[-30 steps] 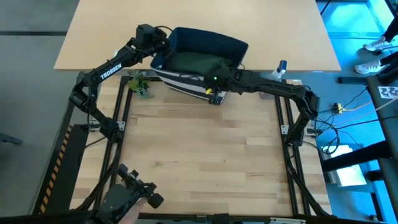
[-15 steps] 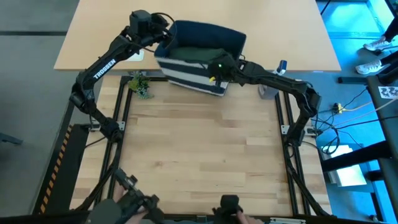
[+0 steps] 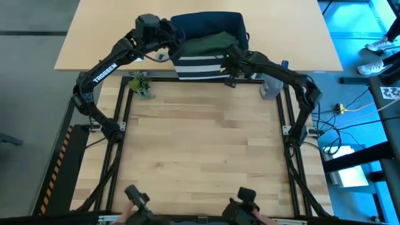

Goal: Fold Laundry from Bin
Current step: Move the laundry bin to the other table, then return to Home Position

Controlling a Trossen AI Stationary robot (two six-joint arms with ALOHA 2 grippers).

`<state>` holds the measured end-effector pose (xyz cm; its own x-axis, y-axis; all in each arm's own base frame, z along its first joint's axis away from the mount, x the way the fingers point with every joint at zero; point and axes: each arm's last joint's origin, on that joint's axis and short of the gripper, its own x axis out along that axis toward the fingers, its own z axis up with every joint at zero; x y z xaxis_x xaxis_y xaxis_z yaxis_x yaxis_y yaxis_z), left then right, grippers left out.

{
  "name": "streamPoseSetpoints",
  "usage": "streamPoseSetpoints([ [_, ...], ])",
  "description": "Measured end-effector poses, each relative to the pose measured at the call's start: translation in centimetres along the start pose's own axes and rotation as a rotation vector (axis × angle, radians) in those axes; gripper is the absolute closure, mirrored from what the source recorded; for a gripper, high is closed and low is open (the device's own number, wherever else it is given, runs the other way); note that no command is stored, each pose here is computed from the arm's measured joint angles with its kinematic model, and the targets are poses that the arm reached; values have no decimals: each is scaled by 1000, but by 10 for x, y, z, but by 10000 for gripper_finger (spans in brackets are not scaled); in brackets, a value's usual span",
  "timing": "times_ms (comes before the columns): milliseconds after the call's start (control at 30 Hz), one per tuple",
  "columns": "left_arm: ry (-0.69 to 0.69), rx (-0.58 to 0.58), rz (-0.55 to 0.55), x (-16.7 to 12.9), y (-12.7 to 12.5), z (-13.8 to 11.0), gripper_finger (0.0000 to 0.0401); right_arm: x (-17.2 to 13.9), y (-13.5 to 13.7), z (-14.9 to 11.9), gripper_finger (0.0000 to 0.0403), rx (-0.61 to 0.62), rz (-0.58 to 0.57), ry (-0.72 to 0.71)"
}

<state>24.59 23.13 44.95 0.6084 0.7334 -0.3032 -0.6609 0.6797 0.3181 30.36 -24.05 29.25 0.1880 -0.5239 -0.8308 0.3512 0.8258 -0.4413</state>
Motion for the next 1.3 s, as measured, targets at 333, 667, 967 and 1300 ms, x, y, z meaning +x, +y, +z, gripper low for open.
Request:
streamPoseSetpoints([
  [333,-143,46,-69,-62,-6,23,202,-95,1,2,402,20,145,-356],
  [667,-197,13,-283,-156,-60,-21,329,-156,41,-44,402,80,176,-580],
  [967,-459,-124,-410,-213,-79,-117,395,-181,104,-138,402,148,215,-1051],
  [1300,-572,-114,-476,-196,-103,-201,400,-119,142,-199,402,148,203,-1176],
])
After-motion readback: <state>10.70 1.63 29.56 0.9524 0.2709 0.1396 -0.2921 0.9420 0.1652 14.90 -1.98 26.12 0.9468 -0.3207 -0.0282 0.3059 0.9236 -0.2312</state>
